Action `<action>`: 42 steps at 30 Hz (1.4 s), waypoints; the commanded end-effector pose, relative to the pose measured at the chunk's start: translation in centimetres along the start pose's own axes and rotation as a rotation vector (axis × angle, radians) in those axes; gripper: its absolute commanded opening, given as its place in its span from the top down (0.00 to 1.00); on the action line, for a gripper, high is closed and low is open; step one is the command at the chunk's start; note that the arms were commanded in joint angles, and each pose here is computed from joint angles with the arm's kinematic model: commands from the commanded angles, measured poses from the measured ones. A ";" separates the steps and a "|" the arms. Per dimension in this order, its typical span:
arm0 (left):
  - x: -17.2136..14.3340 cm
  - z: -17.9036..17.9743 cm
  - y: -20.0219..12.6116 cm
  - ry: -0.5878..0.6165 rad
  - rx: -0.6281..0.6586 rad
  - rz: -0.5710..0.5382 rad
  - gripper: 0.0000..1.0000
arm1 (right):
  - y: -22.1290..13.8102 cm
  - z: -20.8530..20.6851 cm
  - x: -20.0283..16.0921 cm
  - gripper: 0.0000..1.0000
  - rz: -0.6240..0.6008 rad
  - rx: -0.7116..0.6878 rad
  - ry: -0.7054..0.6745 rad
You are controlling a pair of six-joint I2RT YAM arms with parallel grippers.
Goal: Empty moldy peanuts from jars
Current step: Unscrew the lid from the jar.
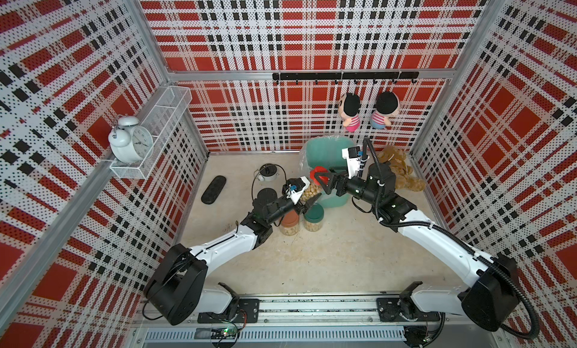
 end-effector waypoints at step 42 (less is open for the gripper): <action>1.2 0.8 -0.6 -0.086 -0.314 -0.174 1.00 | -1.2 -1.5 1.4 1.00 0.151 0.676 -0.662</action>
Point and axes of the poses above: each gripper's point midway between its finger pads, its own y axis out along the fingers, its own z axis along the line the jaws close on, x = y × z, the point moved 9 cm from there along -y, back along the fingers, and after that the axes turned 13 degrees about y, right-handed, at the moved point
